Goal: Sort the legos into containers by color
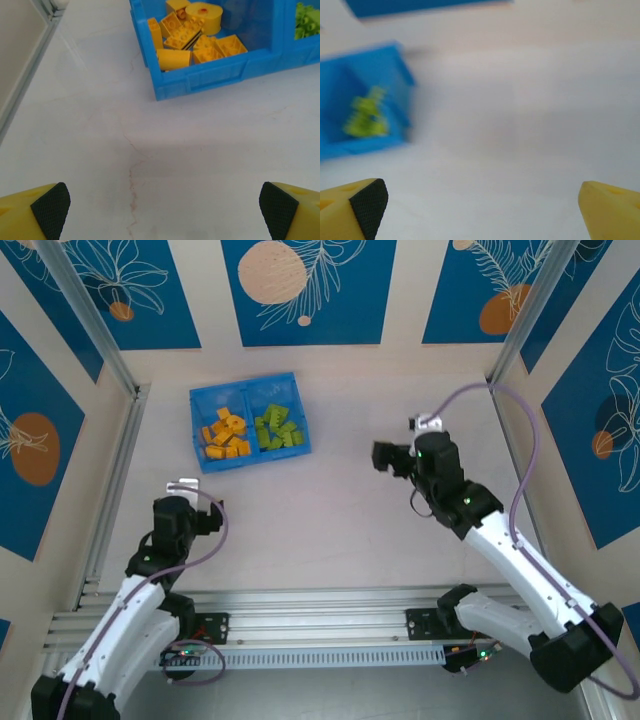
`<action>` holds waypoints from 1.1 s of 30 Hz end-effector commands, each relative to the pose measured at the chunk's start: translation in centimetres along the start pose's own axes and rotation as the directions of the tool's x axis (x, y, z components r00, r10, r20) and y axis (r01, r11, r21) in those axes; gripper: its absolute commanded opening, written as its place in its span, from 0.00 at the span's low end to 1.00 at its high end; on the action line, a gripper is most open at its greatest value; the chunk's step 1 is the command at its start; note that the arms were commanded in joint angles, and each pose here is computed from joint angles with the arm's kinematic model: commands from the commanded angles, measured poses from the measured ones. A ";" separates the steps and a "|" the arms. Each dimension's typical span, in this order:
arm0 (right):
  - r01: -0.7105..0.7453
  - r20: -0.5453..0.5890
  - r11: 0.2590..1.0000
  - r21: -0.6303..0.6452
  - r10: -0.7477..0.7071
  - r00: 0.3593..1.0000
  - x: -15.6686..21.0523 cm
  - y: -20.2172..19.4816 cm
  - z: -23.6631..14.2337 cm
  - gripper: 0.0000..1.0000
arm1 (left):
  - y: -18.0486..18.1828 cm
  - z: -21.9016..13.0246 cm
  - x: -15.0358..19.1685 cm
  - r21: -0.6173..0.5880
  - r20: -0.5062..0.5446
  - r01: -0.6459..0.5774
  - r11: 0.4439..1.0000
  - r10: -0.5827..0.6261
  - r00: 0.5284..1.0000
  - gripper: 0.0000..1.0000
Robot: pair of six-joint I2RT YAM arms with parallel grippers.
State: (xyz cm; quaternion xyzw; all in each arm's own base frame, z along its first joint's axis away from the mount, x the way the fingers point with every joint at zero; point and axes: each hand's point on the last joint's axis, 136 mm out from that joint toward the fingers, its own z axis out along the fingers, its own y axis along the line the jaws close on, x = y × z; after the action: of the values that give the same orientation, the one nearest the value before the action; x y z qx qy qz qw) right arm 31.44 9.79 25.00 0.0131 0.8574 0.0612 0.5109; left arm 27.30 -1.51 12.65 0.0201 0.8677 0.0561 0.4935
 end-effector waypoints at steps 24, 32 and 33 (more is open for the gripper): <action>0.024 0.124 0.996 -0.091 -0.013 0.992 9.1 -9.0 14.0 0.99 | -1.9 12.5 -3.1 0.148 0.168 -0.013 0.989 -0.012 0.986 1.00; 0.028 0.095 0.996 -0.087 -0.020 0.995 9.1 -9.0 13.9 0.99 | -2.0 12.4 -3.1 0.148 0.154 -0.016 0.989 -0.007 0.988 1.00; 0.033 0.096 0.996 -0.084 -0.025 0.995 9.2 -8.9 13.9 0.99 | -2.0 12.4 -3.1 0.148 0.155 -0.016 0.989 -0.007 0.988 1.00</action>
State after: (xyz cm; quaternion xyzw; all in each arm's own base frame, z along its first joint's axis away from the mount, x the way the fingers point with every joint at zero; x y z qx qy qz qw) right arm 38.68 2.93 7.12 -0.0004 0.8518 0.0969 0.5149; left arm 39.00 -2.46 7.34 0.0539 0.8444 -0.0073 0.5329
